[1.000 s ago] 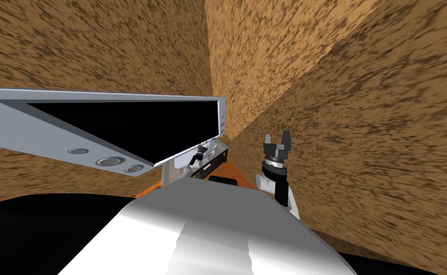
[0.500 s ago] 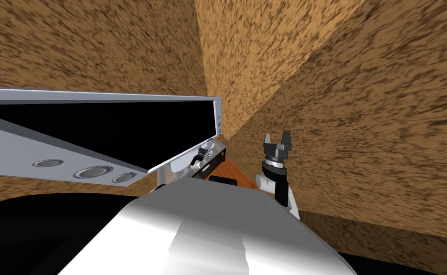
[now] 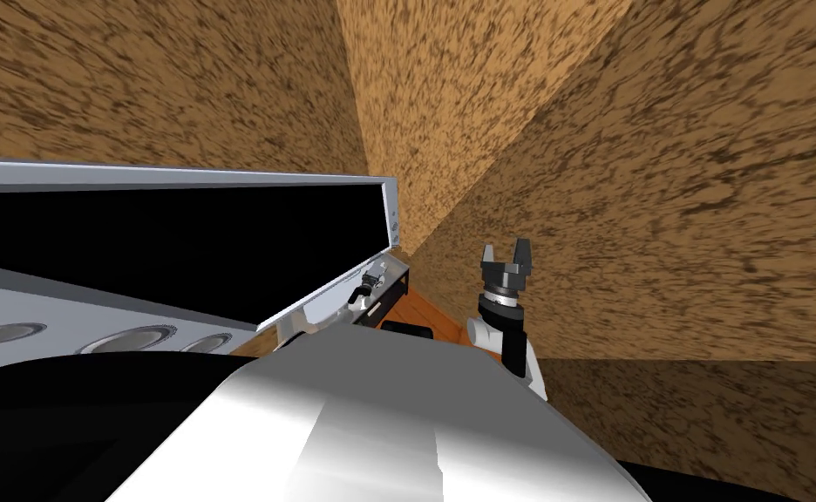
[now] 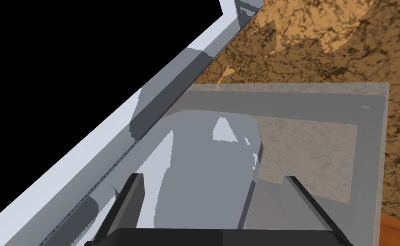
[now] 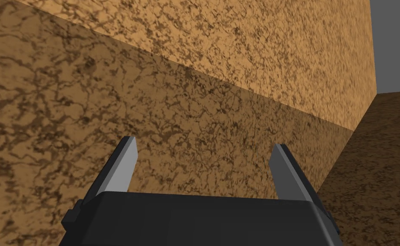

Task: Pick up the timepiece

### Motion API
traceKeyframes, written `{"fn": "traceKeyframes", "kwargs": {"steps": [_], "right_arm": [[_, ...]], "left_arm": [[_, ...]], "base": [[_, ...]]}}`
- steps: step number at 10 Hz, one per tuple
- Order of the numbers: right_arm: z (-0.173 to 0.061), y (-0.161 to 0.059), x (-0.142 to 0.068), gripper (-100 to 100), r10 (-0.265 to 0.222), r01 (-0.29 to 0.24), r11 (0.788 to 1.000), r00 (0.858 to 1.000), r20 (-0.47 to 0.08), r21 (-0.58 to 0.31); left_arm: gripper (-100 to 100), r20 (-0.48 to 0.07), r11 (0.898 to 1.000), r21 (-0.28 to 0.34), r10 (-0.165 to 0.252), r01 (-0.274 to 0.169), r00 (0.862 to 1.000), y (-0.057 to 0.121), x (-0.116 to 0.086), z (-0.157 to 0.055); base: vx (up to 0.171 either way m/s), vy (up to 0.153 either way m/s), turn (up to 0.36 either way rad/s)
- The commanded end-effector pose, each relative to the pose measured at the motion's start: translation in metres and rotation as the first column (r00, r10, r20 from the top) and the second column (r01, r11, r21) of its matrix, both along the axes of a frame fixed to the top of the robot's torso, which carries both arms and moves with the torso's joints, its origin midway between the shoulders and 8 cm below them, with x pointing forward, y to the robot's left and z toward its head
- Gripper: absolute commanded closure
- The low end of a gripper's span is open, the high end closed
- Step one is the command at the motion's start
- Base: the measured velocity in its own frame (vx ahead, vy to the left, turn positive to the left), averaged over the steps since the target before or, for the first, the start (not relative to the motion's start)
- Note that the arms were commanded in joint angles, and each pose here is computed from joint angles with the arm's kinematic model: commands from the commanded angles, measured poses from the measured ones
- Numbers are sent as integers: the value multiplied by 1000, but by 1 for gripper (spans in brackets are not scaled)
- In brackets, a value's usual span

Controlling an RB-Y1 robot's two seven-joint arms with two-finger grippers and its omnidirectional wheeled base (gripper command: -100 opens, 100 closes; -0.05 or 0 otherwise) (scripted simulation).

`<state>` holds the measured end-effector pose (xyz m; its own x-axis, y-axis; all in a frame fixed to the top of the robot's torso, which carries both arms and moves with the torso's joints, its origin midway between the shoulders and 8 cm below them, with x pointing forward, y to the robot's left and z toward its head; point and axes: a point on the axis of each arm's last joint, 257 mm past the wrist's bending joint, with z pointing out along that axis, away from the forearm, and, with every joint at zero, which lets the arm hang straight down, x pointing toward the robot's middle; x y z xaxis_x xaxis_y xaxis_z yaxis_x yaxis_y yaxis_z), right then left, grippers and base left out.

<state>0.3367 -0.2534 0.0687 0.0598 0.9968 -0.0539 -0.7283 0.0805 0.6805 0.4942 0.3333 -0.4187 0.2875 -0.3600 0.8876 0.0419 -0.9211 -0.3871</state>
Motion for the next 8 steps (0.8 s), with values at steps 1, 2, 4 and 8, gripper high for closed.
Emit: {"fn": "traceKeyframes", "kwargs": {"steps": [1, 2, 4, 8], "right_arm": [[0, 0, 0, 0, 0, 0, 1000, 1000, 0, 0], [0, 0, 0, 0, 0, 0, 1000, 1000, 0, 0], [0, 0, 0, 0, 0, 0, 1000, 1000, 0, 0], [0, 0, 0, 0, 0, 0, 1000, 1000, 0, 0]], "left_arm": [[-100, -46, 998, -53, 23, -26, 999, 4, -7, -19], [-100, -87, 996, -80, 42, -49, 995, 8, -16, -36], [-100, -121, 992, -106, 57, -70, 991, 12, -23, -50], [-100, -246, 973, -174, 107, -152, 963, 23, -60, -98]], "base": [[-31, 60, -343], [-29, 69, -332], [-20, 66, -177], [-3, 52, -233]]}}
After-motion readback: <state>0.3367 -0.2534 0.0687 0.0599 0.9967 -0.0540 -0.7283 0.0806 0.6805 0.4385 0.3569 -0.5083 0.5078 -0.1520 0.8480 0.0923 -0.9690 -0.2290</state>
